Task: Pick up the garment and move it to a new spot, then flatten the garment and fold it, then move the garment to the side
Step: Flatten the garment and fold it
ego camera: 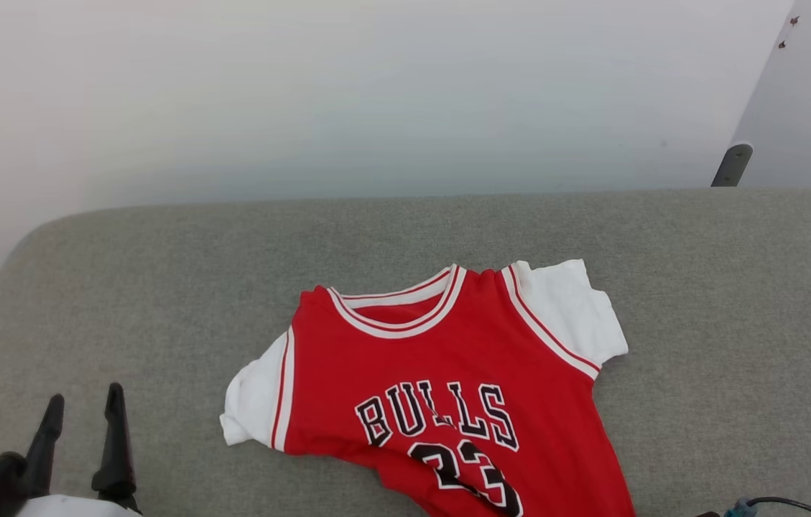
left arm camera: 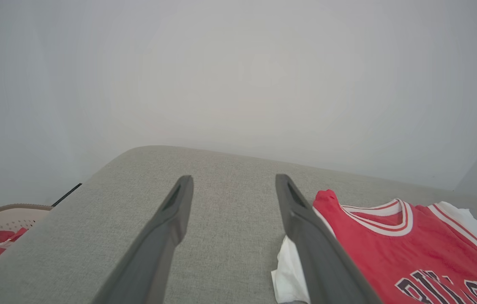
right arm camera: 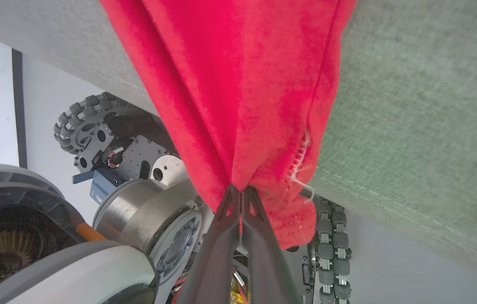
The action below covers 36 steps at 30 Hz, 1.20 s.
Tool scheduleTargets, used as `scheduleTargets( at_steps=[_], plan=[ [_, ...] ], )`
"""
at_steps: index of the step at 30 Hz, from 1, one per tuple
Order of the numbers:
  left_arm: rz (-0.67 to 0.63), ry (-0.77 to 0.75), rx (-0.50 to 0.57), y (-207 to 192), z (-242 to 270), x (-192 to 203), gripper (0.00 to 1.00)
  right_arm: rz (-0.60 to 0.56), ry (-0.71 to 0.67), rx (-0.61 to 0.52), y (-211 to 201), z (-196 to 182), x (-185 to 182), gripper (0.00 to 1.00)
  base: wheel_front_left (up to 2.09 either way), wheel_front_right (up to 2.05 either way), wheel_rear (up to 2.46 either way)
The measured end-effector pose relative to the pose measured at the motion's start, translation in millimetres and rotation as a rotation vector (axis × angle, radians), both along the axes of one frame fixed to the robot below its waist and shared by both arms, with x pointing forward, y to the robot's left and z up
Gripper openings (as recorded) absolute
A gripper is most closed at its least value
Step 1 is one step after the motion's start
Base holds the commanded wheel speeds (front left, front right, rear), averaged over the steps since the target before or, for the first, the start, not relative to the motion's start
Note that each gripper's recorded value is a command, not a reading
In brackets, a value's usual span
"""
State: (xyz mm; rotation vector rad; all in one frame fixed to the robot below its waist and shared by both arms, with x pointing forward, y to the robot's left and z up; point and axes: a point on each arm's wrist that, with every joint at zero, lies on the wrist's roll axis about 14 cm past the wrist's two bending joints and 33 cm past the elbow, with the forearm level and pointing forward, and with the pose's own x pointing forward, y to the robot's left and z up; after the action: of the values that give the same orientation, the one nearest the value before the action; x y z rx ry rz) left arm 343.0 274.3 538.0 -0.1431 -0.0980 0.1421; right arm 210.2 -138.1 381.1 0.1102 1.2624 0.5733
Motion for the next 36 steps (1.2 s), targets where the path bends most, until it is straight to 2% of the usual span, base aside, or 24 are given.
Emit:
scheduleTargets(
  at_steps=[7,8,9,10,12,13,14,15,22,30,36],
  plan=[
    [-0.006,0.012,-0.004,-1,-3,4,1.0,-0.046,-0.024,-0.016,0,-12,6,0.0,0.0,0.0,0.0],
    [-0.006,0.012,-0.005,-1,-3,5,1.0,-0.05,-0.023,-0.02,0,-14,7,0.05,0.0,0.0,0.0],
    [-0.006,0.012,-0.004,-1,-3,5,1.0,-0.054,-0.032,-0.023,0,-15,9,0.17,0.0,0.0,0.0],
    [-0.008,0.013,-0.005,-2,-3,6,1.0,-0.057,-0.037,-0.028,-1,-17,11,0.21,0.0,0.0,0.0],
    [-0.008,0.017,-0.005,-2,-4,7,1.0,-0.061,-0.04,-0.032,0,-21,13,0.42,0.0,0.0,0.0],
    [-0.008,0.019,-0.005,-2,-5,7,1.0,-0.062,-0.04,-0.036,0,-23,13,0.56,0.0,0.0,0.0],
    [-0.009,0.02,-0.006,-2,-5,7,1.0,-0.064,-0.047,-0.037,0,-23,15,0.88,0.0,0.0,0.0],
    [-0.01,0.02,-0.006,-2,-5,8,1.0,-0.067,-0.054,-0.035,0,-23,17,1.0,0.0,0.0,0.0],
    [-0.051,0.037,-0.004,-8,-4,15,1.0,-0.058,-0.107,-0.014,4,-11,30,1.0,0.0,0.0,0.0],
    [-0.167,0.072,0.013,-22,8,34,1.0,-0.063,-0.264,0.026,5,29,53,1.0,0.0,0.0,0.0],
    [-0.287,0.146,0.026,-39,18,58,1.0,-0.094,-0.453,0.042,1,66,81,1.0,0.0,0.0,0.0]
  ],
)
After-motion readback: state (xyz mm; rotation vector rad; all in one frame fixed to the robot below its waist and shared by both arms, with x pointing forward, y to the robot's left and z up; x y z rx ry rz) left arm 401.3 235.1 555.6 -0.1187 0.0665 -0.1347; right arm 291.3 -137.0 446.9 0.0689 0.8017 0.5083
